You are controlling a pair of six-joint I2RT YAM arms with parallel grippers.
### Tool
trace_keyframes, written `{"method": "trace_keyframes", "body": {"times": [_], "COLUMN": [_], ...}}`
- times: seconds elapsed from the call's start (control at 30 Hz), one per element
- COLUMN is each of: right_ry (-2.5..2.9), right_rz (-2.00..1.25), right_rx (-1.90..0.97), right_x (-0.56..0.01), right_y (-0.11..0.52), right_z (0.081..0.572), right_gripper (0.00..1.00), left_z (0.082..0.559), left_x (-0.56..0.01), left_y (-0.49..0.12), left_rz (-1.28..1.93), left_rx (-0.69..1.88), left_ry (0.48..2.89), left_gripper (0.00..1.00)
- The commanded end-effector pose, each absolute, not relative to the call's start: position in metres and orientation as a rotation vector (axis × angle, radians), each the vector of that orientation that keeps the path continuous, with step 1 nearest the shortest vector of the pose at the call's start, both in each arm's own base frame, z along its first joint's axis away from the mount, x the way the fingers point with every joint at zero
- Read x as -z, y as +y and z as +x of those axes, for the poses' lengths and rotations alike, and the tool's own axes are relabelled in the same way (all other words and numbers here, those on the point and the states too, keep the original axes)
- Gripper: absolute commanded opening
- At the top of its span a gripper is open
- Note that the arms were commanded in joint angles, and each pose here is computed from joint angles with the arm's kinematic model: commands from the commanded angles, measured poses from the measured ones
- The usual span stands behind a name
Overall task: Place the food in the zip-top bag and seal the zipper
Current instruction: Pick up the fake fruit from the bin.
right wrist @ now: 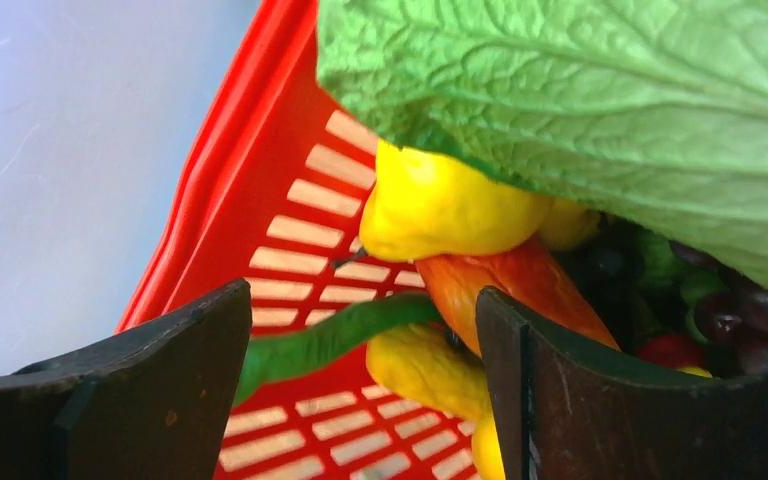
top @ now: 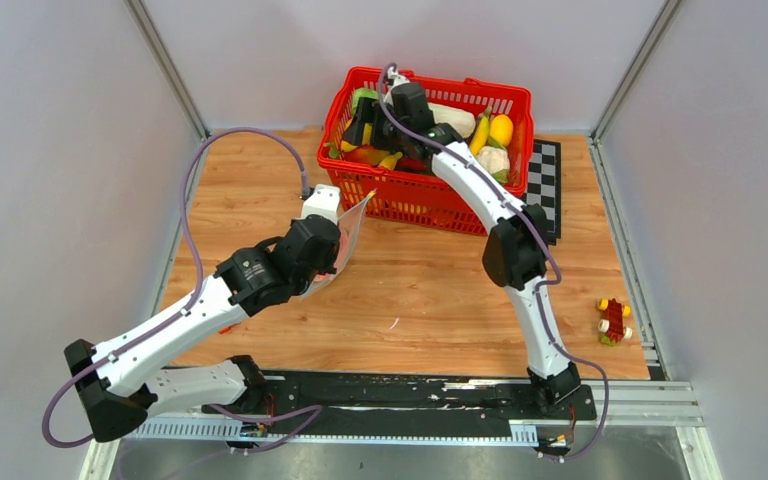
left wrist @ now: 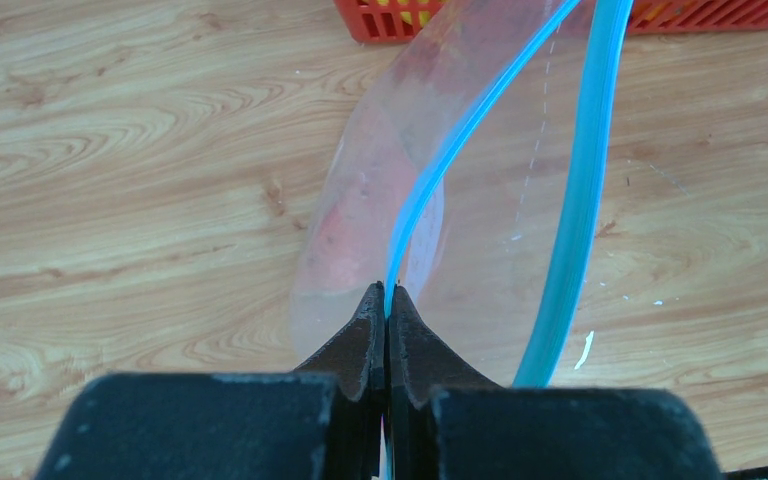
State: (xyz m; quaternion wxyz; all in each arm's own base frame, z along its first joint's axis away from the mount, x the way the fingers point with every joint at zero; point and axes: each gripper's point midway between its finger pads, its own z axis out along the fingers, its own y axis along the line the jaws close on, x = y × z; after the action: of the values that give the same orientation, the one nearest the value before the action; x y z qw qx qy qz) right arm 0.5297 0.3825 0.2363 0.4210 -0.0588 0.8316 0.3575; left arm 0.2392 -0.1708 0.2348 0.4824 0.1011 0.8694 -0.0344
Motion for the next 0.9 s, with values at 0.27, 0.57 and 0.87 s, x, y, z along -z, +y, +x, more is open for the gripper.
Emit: {"method": "trace_keyframes", "body": {"times": [0.27,0.57,0.87], "right_ry": [1.937,1.867,1.782], "right_rz": [0.101,-0.012,-0.121], "right_rx": [-0.704,-0.836,-0.947], "right_x": [-0.225,-0.250,-0.323], "right_y": [0.389,0.402,0.364], "right_z": [0.584,0.571,0.522], "right_gripper": [0.78,0.27,0.13], "left_z": [0.242,0.238,0.239], "left_x": [-0.238,-0.241,-0.239], "left_y": [-0.178,-0.173,-0.176], "left_rz": [0.230,0.216,0.219], "left_rx": [0.145,0.152,0.165], "left_ry": [2.090,2.079,2.082], "left_gripper": [0.00,0.00,0.00]}}
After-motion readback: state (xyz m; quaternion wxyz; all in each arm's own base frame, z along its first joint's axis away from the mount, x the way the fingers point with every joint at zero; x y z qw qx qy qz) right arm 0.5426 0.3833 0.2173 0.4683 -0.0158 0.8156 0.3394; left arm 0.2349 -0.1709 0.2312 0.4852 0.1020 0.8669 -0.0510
